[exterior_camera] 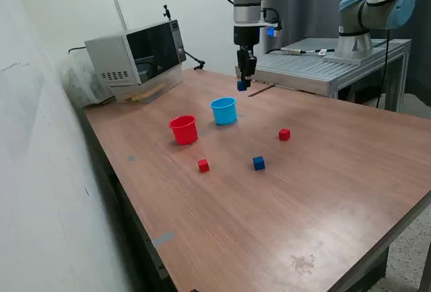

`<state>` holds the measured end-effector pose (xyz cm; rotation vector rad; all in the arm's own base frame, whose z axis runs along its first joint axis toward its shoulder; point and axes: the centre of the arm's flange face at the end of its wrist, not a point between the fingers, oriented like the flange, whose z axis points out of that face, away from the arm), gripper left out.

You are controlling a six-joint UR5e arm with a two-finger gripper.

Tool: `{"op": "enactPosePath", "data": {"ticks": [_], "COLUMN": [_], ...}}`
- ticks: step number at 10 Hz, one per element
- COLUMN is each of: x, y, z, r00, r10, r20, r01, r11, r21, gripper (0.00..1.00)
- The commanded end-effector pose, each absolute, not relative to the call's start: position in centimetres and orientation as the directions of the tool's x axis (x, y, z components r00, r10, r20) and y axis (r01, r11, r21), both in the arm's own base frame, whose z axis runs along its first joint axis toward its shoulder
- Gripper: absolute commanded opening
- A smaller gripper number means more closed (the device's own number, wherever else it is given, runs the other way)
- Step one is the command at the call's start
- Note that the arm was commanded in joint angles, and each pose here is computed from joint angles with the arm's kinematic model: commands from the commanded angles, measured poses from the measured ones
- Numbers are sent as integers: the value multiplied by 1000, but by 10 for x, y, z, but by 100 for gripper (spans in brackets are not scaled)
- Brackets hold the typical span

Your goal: Place red objects in the red bin, and blue objects in the blue bin.

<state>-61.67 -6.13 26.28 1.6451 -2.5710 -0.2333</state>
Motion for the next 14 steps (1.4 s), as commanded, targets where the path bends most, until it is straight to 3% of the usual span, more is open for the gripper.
{"op": "enactPosePath", "data": {"ticks": [1,3,9,10,13,14], "x": [-627,-634,-641,-641,-639,-636], "y": [14,54,62,62,61,54], "z": [263,246,204,205,216,244], "r00": [-515,-551,-557,-557,-556,-550], "r10": [-857,-834,-829,-829,-830,-835], "r20": [-14,-25,-45,-46,-46,-34], "r01": [-847,-828,-829,-829,-829,-829], "r11": [506,543,553,553,549,541], "r21": [165,139,83,84,103,141], "gripper": [0,0,0,100,100,100]}}
